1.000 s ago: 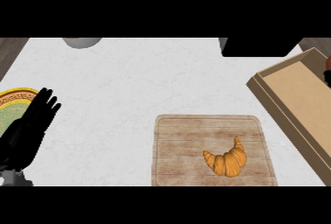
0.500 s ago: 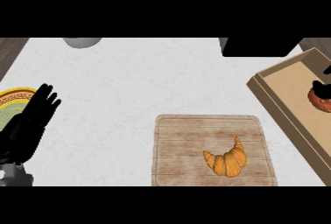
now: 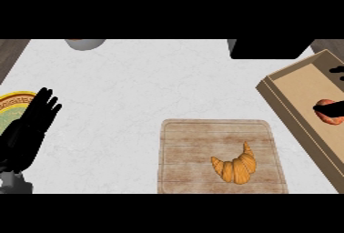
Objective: Pick the squash from the cutting board and place it in the cardboard box
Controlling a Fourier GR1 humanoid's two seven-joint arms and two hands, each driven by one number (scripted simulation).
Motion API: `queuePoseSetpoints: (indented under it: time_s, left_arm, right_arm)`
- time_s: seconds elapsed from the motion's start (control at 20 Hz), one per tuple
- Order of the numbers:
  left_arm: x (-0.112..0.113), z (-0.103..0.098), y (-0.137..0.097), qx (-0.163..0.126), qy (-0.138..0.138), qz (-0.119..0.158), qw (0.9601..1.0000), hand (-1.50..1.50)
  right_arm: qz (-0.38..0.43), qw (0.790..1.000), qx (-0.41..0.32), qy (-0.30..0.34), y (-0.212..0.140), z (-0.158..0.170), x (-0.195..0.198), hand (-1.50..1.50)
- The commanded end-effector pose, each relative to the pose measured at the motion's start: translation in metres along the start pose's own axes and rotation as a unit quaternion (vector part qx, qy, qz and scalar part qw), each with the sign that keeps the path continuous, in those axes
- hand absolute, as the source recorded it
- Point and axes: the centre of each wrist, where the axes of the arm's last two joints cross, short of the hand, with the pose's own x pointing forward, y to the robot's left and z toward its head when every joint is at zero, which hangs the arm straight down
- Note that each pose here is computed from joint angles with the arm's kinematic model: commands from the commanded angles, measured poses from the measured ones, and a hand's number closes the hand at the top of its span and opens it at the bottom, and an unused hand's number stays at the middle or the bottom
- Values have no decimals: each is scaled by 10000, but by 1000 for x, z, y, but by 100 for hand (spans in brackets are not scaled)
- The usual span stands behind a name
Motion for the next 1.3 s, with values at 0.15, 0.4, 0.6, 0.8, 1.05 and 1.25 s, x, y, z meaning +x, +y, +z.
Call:
queuePoseSetpoints:
  time_s: [0.15, 0.4, 0.6, 0.8, 1.05, 1.25]
  left_arm:
    - [-6, -3, -3, 47, 94, 22, 9999, 0]
    - [-5, 10, -2, 26, 71, 26, 10000, 0]
    - [-1, -3, -4, 120, -16, 5, 9999, 0]
    - [8, 2, 11, 9, 37, 10, 10000, 0]
    - [2, -9, -1, -41, 9, 3, 10000, 0]
    - [-15, 8, 8, -38, 18, -38, 10000, 0]
  right_arm:
    - [-2058, 9711, -1207, 72, 1, 3, 1, -150]
    - [-2913, 9411, -1713, 88, -44, 12, -39, -150]
    - [-3049, 9374, -1671, 188, -71, 29, -79, -150]
    - [-3352, 9247, -1785, 272, -87, 50, -119, -150]
    - [-3289, 9314, -1558, 78, -117, 58, -152, -150]
    - [-3388, 9275, -1579, 58, -128, 61, -178, -150]
